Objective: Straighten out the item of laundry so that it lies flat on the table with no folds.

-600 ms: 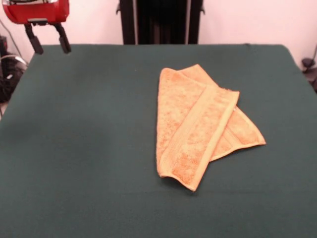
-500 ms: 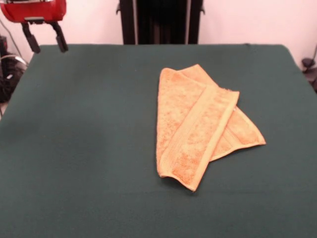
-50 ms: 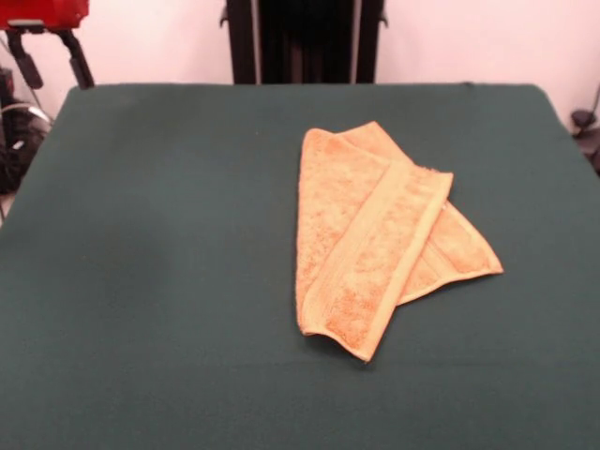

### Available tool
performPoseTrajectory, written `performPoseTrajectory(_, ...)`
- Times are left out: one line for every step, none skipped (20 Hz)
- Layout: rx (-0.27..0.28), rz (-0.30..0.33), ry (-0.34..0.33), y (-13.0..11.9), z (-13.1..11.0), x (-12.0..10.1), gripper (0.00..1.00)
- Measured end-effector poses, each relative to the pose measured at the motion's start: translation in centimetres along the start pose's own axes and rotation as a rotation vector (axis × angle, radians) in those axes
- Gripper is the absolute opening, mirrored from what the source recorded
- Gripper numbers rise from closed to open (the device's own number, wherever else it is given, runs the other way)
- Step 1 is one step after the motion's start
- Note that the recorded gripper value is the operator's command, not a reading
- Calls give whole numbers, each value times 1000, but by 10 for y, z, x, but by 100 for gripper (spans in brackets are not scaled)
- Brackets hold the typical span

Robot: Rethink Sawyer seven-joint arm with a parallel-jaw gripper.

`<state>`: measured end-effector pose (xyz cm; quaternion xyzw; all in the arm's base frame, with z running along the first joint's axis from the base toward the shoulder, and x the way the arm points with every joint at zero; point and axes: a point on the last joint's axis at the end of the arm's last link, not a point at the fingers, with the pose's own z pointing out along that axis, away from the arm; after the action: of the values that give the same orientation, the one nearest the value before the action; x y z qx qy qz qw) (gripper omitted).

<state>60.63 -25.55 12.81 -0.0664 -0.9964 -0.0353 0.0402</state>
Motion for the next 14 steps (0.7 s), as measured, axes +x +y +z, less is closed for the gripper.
performPoseTrajectory(-1, -1, -1, 1, 0, -1, 100)
performPoseTrajectory(-2, -3, -2, 4, 0, -2, 100)
performPoseTrajectory(-3, -9, -4, 10, -1, -6, 100)
performPoseTrajectory(-3, -14, -4, 13, -1, -7, 100)
performPoseTrajectory(-2, -20, -4, 18, 0, -9, 100)
performPoseTrajectory(-1, -26, -3, 23, 0, -11, 100)
performPoseTrajectory(0, -32, -3, 28, 0, -12, 100)
performPoseTrajectory(1, -39, -3, 33, 0, -14, 100)
performPoseTrajectory(5, -52, 0, 44, 2, -17, 100)
performPoseTrajectory(9, -60, 3, 50, 3, -18, 100)
performPoseTrajectory(14, -70, 5, 58, 5, -20, 100)
performPoseTrajectory(18, -80, 8, 65, 6, -22, 100)
performPoseTrajectory(21, -93, 10, 76, 9, -24, 100)
performPoseTrajectory(22, -105, 10, 89, 12, -27, 100)
